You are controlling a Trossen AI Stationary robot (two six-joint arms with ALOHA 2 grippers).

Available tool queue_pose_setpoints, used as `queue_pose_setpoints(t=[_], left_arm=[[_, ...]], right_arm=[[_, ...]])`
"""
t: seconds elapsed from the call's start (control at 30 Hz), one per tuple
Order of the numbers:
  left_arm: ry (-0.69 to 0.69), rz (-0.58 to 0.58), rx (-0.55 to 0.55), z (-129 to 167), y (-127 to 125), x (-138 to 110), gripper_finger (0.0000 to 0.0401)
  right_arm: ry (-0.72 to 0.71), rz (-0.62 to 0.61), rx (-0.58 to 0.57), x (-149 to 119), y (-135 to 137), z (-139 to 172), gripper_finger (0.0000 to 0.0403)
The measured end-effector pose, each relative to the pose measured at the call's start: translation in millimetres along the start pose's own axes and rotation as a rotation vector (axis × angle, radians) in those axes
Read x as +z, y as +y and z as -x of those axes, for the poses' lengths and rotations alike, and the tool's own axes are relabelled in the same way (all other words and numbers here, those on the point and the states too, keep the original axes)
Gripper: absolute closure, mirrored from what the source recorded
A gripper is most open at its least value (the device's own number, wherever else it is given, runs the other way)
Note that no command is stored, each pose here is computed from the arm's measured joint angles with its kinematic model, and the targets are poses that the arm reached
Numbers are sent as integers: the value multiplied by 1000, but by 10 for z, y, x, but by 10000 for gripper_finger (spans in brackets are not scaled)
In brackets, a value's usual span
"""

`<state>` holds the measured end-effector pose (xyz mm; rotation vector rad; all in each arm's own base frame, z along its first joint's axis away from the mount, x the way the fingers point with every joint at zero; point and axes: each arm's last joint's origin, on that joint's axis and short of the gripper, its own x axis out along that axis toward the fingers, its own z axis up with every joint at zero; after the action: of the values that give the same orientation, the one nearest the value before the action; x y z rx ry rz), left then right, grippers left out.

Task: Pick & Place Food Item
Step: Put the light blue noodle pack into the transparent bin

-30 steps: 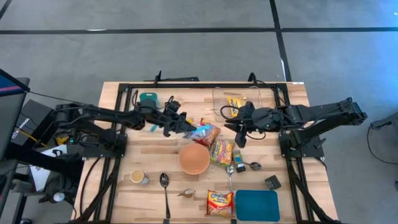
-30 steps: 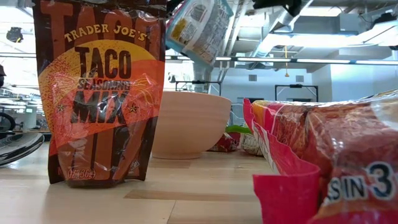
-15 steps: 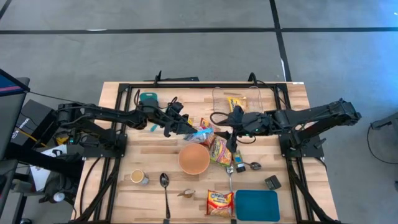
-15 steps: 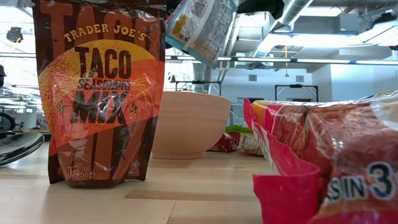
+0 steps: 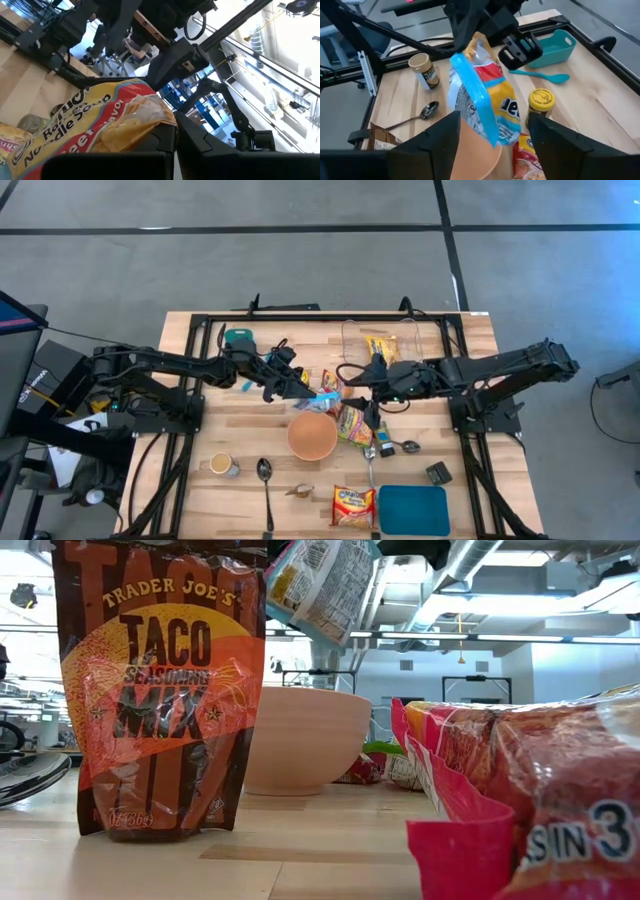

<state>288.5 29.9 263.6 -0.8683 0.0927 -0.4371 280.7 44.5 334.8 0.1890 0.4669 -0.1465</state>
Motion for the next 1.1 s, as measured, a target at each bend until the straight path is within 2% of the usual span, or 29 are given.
queue_pose_setpoints(t=[0.47,0.8,1.1], left_arm=[[17,2,-15,-31,-34,-46,401],[9,4,-5,-30,-29,-46,401],[8,2,-7,-29,-30,-45,401]], right_arm=[[-1,0,7,-4,20,3,181],[35,12,33,-84,103,-221,182],[67,22,25,-142,115,-302,186]])
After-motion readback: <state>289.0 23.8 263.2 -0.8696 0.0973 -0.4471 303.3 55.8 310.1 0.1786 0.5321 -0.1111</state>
